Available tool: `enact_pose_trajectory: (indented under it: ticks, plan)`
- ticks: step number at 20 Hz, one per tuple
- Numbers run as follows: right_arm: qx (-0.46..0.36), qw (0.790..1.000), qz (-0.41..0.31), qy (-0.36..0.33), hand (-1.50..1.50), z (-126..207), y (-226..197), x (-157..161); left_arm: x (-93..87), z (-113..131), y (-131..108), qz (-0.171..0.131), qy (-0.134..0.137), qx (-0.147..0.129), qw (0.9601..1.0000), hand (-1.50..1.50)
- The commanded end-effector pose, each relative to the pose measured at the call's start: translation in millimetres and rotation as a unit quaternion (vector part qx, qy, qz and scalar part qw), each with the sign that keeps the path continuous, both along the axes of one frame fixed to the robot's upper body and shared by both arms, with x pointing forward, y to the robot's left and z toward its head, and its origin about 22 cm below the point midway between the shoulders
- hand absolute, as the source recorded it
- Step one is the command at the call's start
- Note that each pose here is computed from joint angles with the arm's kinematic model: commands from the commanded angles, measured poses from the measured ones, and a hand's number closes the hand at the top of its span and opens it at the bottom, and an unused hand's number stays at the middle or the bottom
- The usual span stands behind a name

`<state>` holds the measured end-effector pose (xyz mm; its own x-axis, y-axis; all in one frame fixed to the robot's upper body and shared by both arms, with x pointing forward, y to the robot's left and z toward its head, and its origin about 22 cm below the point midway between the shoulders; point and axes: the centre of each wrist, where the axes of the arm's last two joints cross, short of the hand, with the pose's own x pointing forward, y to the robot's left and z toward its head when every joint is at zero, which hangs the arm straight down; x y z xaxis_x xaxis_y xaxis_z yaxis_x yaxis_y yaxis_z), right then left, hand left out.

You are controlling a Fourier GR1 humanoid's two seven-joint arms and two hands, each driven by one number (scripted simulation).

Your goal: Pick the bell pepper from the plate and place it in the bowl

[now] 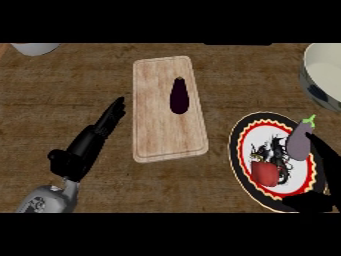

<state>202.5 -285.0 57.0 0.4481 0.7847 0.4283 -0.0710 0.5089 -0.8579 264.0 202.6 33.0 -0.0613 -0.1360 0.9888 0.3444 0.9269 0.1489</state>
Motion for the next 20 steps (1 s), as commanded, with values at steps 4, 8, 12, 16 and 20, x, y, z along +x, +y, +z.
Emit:
enact_pose_trajectory:
  ticks: [4,8,12,16,20]
  plan:
    - [-0.005,0.988,0.003,0.157,-1.5,65,46,17,0.0,1,2,-0.007,0.006,-0.005,1.0,0.0]
    - [0.012,0.982,-0.001,0.188,-1.5,81,69,28,-10.4,-4,0,-0.002,-0.001,-0.004,1.0,0.0]
    - [0.001,0.979,-0.01,0.205,-1.5,76,80,44,5.7,1,-1,-0.001,-0.012,-0.009,0.9999,0.0]
    - [0.001,0.978,-0.008,0.208,-1.5,71,82,40,-1.6,5,-2,0.0,0.001,-0.005,1.0,0.0]
    - [-0.025,0.983,-0.006,0.183,-1.5,58,104,30,-2.5,3,-17,0.001,0.004,-0.005,1.0,0.0]
